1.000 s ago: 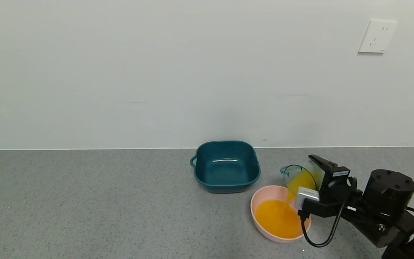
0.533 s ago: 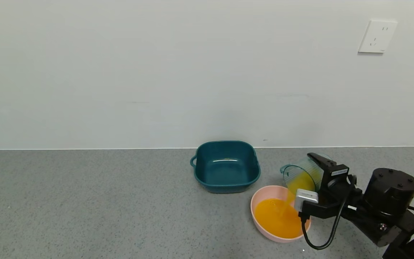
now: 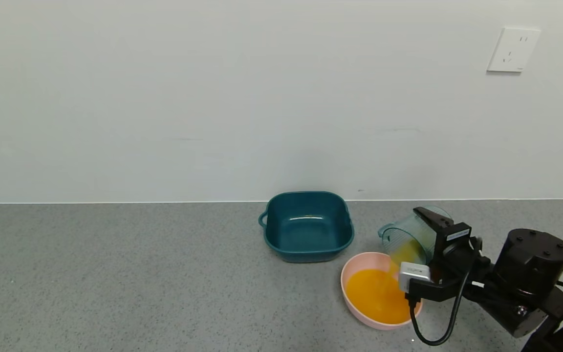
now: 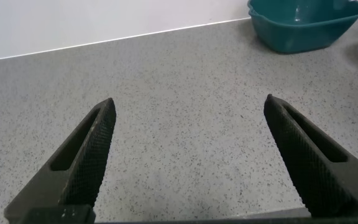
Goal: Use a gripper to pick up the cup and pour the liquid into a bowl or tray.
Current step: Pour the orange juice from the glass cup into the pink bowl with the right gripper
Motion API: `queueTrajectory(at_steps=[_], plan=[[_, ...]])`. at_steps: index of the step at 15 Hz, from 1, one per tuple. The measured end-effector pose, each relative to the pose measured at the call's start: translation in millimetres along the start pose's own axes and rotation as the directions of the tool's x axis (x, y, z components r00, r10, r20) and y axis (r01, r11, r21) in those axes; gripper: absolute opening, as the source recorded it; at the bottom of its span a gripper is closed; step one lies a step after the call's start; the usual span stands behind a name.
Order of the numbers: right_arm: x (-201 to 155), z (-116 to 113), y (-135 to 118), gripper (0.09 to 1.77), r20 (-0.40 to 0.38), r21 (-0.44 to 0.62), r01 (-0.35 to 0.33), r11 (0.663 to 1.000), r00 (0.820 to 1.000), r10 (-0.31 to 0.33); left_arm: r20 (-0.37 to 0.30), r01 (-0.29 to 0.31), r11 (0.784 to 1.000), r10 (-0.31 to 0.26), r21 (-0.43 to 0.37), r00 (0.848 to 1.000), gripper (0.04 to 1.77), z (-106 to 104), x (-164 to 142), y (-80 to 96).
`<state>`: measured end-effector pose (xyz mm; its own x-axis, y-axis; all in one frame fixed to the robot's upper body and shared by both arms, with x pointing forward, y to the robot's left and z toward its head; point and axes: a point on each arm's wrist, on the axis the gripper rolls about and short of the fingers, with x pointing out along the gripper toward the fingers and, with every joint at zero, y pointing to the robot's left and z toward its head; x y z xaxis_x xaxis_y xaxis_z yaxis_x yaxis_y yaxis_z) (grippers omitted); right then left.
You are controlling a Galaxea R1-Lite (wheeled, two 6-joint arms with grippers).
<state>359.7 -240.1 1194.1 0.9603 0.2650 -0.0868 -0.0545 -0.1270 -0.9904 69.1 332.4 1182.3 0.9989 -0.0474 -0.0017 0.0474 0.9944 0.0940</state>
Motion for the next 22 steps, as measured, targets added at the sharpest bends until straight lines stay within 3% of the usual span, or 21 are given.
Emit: queueTrajectory(at_steps=[12, 22], plan=[[-6.4, 2.7, 2.5, 1.35, 0.013, -0.155, -0.017, 0.988, 1.0, 0.019, 0.0, 0.0, 1.0, 0.0, 0.0, 1.0, 1.72, 0.0, 0.0, 0.0], [-9.0, 5.4, 1.8, 1.35, 0.023, -0.185, -0.015, 0.983, 1.0, 0.02, 0.0, 0.0, 1.0, 0.0, 0.0, 1.0, 1.72, 0.0, 0.0, 0.0]])
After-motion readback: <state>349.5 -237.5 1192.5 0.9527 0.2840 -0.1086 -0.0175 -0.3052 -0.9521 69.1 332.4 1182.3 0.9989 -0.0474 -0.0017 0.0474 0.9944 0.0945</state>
